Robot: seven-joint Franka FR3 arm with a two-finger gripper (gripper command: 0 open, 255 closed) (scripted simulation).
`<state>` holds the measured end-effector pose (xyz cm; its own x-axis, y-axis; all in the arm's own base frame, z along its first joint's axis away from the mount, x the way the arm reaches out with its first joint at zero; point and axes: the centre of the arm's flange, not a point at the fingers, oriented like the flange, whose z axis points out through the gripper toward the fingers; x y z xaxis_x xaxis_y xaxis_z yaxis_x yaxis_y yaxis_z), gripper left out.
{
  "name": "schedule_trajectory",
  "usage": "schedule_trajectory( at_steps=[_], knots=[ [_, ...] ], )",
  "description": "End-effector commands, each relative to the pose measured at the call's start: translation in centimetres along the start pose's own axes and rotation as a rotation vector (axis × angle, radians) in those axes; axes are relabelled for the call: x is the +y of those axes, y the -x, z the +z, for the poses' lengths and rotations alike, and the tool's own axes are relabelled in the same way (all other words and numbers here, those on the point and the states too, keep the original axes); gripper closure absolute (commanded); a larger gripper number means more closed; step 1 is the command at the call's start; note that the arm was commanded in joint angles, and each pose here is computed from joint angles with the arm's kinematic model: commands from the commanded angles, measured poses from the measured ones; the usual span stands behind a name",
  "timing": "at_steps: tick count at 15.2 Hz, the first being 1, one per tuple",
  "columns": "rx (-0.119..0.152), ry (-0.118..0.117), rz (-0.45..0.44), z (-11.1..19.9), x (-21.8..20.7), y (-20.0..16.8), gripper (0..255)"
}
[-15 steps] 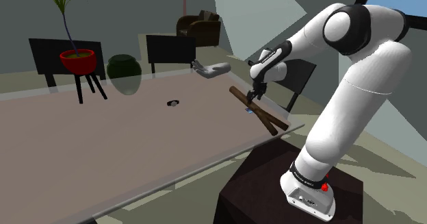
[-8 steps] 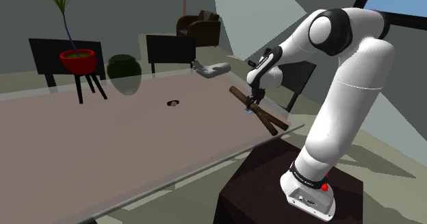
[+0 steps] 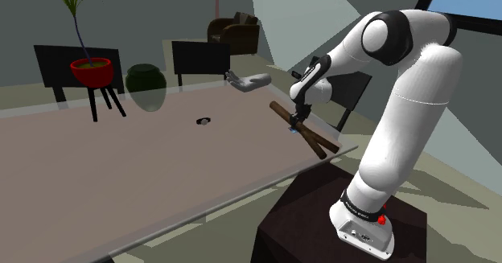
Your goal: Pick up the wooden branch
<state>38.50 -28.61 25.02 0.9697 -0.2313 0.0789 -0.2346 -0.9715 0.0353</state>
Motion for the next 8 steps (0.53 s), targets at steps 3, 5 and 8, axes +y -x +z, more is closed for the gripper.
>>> schedule_trajectory(
  at_steps=[3, 5, 8],
  knots=[
    [-0.001, 0.001, -0.002, 0.1, 0.0, -0.1, 255],
    [-0.001, 0.001, -0.002, -0.9, 0.0, -0.1, 255],
    [-0.001, 0.001, -0.002, -2.5, 0.1, -0.3, 255]
  ],
)
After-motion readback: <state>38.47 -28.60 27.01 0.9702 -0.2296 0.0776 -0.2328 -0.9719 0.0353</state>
